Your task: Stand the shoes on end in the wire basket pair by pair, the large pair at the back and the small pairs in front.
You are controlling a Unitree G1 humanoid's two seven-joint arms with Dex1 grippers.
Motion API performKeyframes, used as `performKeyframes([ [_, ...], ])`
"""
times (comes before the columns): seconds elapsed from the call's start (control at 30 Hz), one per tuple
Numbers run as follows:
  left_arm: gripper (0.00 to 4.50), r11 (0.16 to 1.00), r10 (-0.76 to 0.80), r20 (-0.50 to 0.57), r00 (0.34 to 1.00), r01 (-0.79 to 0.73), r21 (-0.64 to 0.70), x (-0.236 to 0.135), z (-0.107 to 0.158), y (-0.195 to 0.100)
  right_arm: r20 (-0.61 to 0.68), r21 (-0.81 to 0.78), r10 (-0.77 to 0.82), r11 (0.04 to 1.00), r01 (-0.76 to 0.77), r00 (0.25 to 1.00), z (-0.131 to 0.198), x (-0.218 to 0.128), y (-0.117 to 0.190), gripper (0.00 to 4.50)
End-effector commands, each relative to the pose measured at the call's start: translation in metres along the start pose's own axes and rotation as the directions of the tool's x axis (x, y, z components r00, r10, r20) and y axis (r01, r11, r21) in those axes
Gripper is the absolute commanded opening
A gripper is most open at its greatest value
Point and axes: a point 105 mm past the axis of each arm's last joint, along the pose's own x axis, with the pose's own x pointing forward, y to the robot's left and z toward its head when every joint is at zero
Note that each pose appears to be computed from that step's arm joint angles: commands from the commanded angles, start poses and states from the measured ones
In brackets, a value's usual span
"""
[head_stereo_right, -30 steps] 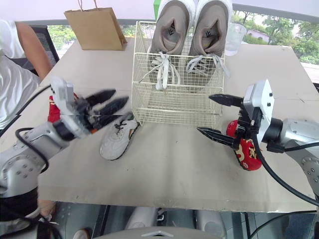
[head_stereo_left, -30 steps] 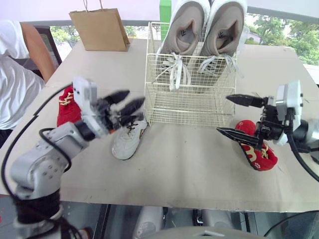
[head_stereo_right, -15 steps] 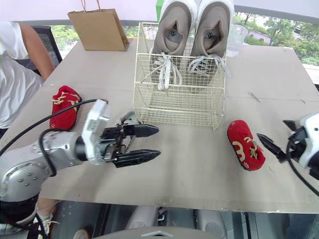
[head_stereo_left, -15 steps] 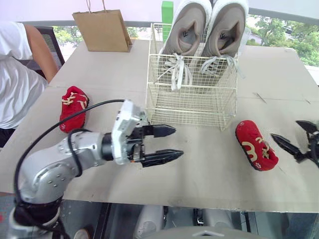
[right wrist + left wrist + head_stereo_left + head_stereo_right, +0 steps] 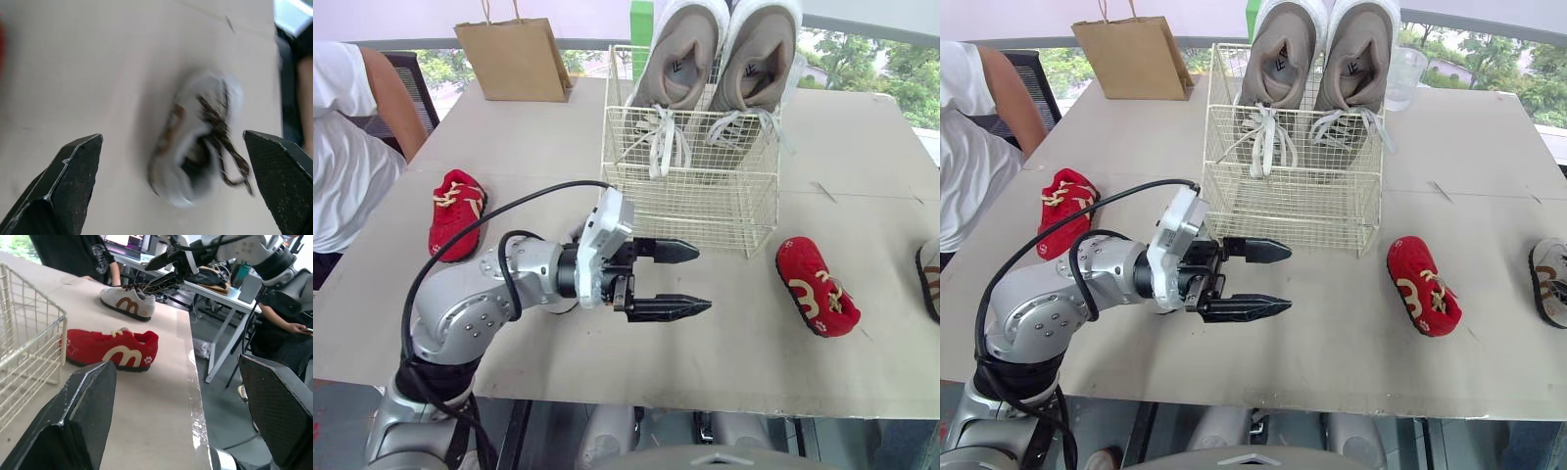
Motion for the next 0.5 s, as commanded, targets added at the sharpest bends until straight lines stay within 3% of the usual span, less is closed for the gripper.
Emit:
performKeyframes([
  [0.03, 4.28, 0.998, -0.023, 0.013, 1.000, 0.023, 0.055, 0.004, 0.007, -0.003, -0.043, -0.005, -0.003, 1.000, 0.003, 0.999, -0.003, 0.008, -0.005, 4.50],
  [0.07, 4.50, 0.998, -0.026, 0.012, 1.000, 0.025, 0.062, 0.006, 0.007, -0.006, -0.054, -0.003, -0.008, 1.000, 0.008, 0.998, -0.004, 0.011, -0.007, 4.10],
  [0.1, 4.50, 0.997, -0.027, 0.012, 1.000, 0.026, 0.069, 0.008, 0.007, -0.009, -0.060, 0.001, -0.013, 1.000, 0.013, 0.998, -0.005, 0.013, -0.009, 3.94],
  [0.17, 4.50, 0.997, -0.022, 0.014, 1.000, 0.021, 0.076, 0.009, 0.007, -0.012, -0.070, 0.011, -0.019, 1.000, 0.019, 0.997, -0.008, 0.018, -0.010, 3.23],
  [0.5, 4.50, 0.997, 0.016, 0.030, 0.999, -0.018, 0.073, 0.011, 0.008, -0.013, -0.087, 0.066, 0.016, 0.998, -0.010, 0.996, -0.016, 0.042, -0.007, 3.23],
])
